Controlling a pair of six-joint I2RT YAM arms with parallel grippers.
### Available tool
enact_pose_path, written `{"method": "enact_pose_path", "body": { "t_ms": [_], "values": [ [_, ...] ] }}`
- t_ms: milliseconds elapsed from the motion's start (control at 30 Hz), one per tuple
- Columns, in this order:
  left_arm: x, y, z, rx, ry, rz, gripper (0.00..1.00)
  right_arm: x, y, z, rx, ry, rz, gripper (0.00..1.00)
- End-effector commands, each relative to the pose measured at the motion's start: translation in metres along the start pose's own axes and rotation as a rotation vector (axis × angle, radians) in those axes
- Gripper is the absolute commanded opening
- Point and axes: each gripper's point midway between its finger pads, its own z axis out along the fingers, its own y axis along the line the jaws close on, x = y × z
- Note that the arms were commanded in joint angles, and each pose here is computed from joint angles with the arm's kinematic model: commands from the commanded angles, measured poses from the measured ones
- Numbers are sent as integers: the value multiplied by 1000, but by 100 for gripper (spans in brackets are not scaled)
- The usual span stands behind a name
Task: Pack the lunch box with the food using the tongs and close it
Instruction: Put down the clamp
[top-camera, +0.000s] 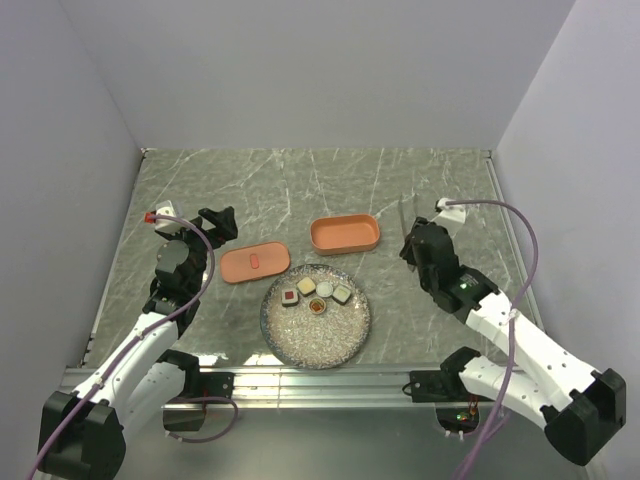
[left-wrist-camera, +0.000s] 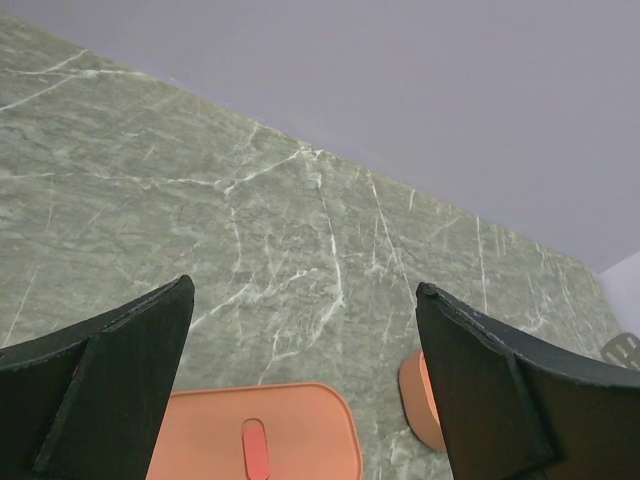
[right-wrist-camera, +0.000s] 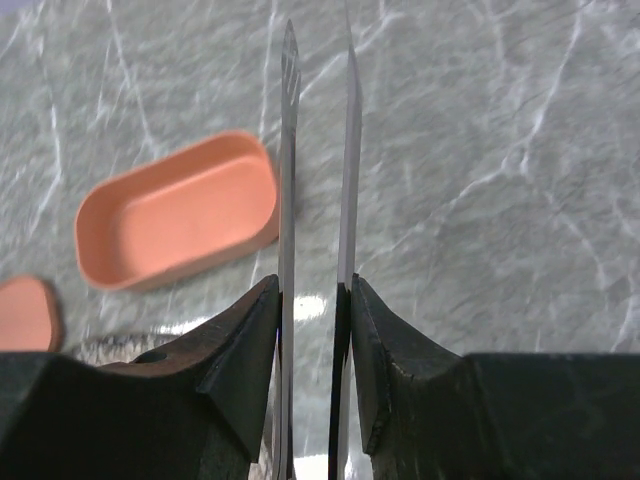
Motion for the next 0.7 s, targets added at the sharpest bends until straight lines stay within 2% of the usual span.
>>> {"method": "enact_pose_path", "body": {
  "t_ms": [0, 367, 500, 667],
  "values": [
    [-12, -9, 2, 34, -39, -21, 99, -42, 10, 7, -49, -104, 66, 41],
    [-9, -7, 4, 29, -34, -18, 100, 6, -2, 83, 1, 77, 25, 41],
    [-8, -7, 4, 27, -32, -19, 99, 17, -6, 100, 26, 133, 9, 41],
    [-6, -7, 5, 28, -28, -17, 100, 50, -16, 116, 85, 267, -27, 40]
  ]
}}
